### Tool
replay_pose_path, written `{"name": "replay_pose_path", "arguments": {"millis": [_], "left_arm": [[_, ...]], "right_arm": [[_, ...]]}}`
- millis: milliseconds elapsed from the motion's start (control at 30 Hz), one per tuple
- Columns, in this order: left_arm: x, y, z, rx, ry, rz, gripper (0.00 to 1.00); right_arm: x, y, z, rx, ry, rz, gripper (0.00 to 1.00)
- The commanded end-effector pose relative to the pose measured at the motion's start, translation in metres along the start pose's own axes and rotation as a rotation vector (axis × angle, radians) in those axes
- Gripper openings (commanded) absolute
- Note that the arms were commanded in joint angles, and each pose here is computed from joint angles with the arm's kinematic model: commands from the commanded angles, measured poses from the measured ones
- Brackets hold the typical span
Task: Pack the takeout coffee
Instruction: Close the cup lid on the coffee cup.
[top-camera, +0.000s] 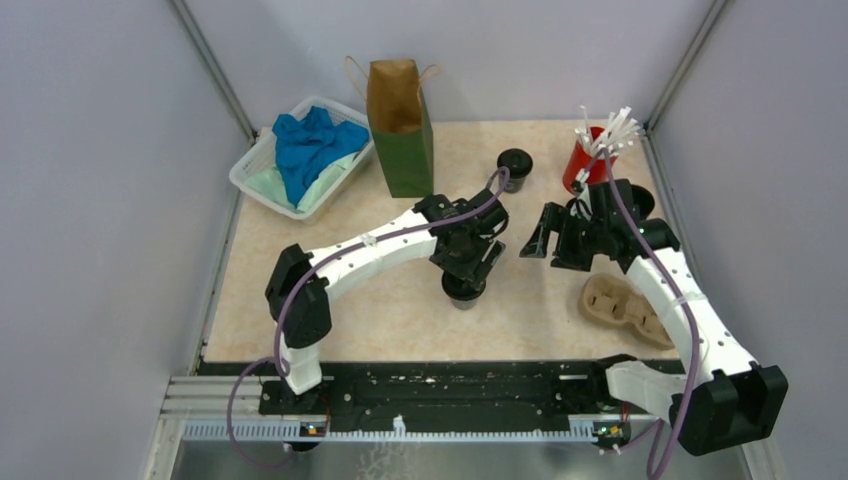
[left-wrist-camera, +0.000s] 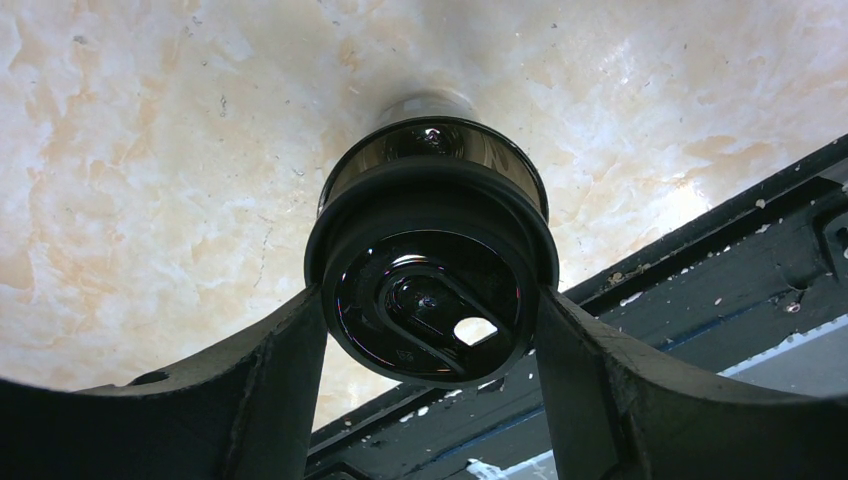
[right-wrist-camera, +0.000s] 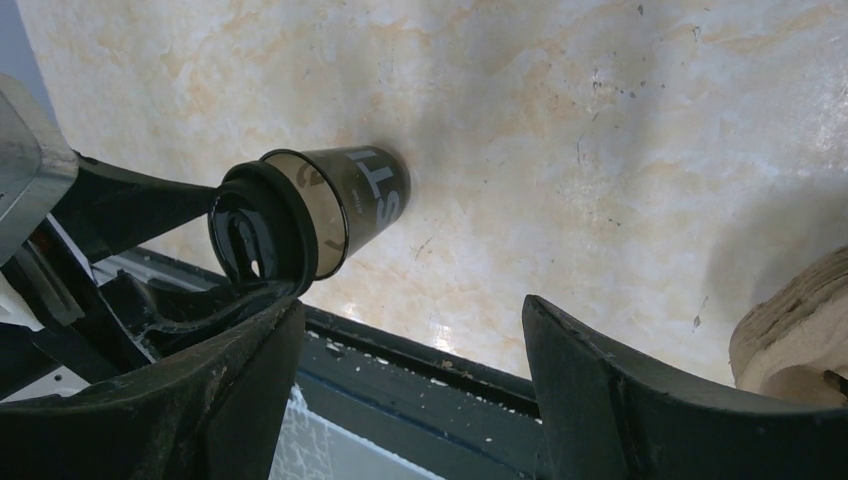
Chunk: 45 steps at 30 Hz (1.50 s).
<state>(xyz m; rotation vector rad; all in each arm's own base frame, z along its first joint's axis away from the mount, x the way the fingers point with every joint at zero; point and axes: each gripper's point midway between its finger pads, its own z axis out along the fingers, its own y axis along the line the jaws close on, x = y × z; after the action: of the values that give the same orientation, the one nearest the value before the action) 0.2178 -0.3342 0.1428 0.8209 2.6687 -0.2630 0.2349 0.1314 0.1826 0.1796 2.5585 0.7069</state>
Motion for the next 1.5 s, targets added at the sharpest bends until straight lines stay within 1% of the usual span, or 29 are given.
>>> {"name": "replay_pose_path", "arguments": {"millis": [0, 1000, 1200, 1367, 1467], "left_arm": [[-0.017, -0.015, -0.004, 0.032, -0.054, 0.034, 0.7], [-0.011, 0.0, 0.015, -0.075, -0.011, 0.057, 0.71], [-0.009, 0.0, 0.017, -0.075, -0.004, 0.061, 0.77], [-0.016, -0.002, -0.001, -0.061, -0.039, 0.045, 0.91], [-0.024, -0.005, -0.021, -0.045, -0.065, 0.028, 0.97]], "right_arm": [[-0.001, 0.006, -0.005, -0.027, -0.023, -0.004, 0.8], [0.003, 0.006, 0.001, -0.045, -0.014, 0.003, 0.8], [0.004, 0.005, 0.002, -0.043, -0.011, 0.006, 0.8], [0.01, 0.004, 0.005, -0.055, 0.009, -0.002, 0.8], [0.016, 0.013, 0.012, -0.135, 0.046, -0.016, 0.81]]}}
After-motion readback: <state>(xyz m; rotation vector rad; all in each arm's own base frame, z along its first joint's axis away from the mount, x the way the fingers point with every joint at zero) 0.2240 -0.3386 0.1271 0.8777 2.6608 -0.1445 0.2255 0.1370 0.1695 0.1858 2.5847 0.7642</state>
